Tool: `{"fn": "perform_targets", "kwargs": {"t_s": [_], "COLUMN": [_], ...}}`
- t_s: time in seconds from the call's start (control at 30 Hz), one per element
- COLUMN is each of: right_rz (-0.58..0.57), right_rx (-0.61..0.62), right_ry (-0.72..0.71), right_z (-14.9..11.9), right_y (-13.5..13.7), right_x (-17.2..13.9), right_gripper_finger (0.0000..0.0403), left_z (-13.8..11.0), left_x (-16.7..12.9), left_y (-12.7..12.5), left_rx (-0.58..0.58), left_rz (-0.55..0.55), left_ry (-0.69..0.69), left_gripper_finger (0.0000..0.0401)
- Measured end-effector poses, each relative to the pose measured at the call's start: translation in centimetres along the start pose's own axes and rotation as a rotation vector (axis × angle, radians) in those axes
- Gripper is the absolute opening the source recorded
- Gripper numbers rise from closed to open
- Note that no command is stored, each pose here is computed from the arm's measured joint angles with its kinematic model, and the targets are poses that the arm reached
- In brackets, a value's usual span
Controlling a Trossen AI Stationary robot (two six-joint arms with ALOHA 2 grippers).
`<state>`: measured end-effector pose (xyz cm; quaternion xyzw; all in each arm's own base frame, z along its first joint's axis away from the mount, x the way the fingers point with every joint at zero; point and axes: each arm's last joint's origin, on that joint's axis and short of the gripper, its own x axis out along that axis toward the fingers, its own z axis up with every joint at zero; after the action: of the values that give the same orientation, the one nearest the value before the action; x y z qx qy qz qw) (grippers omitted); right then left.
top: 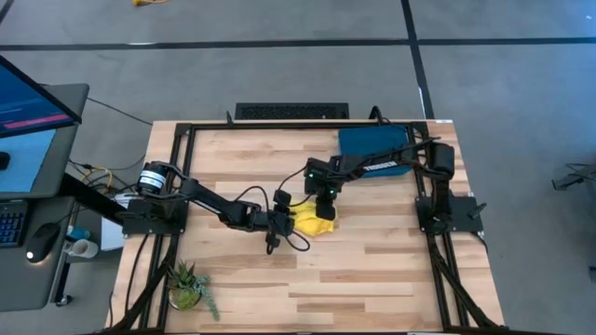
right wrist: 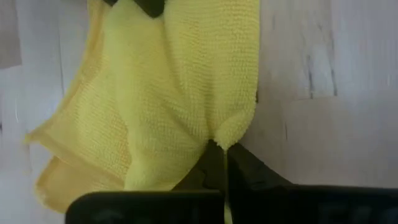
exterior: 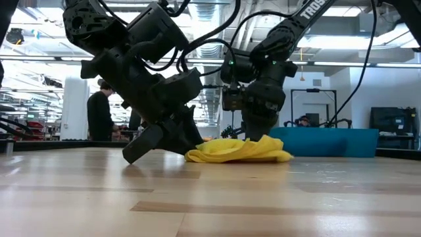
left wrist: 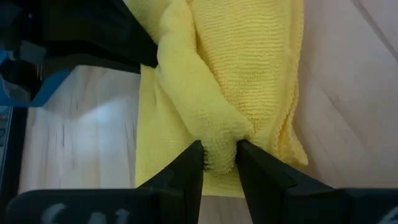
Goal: Roll microfiber towels into tight, uniform cylinder then place into a basket
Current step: Roll the yellow microfiber cloth
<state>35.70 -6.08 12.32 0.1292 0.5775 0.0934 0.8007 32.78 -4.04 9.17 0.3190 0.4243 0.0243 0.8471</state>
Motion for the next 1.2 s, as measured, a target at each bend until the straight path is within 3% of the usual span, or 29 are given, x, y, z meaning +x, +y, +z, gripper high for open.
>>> {"fn": "perform_targets", "kwargs": {"t_s": [0.1,0.67,1.03,1.2], "right_rz": [-0.003,-0.233,-0.542,-0.699], "right_rx": [-0.006,-0.109,-0.245,-0.298], "right_ry": [0.006,0.046,0.053,0.030], "right_z": [0.0,-0.2,-0.3,-0.6], "right_y": [0.2,4.3,9.0,10.8], "right_x": [0.1,-0.5,-0.1,0.3], "right_gripper_finger": [0.0012,0.0005,0.0004,0.0005], "left_z": [0.0,2.0,2.8,3.5], "left_x": [0.0,-0.6,-1.1,-2.2], "left_y": [0.0,-0.1,0.3,-0.3], "left_rx": [-0.004,-0.020,-0.110,-0.097], "left_rz": [0.002,0.005,-0.035,-0.126], "left_ry": [0.002,0.037,0.138,0.081], "left_gripper_finger": [0.0091,0.0091,0.0091,0.0091]}}
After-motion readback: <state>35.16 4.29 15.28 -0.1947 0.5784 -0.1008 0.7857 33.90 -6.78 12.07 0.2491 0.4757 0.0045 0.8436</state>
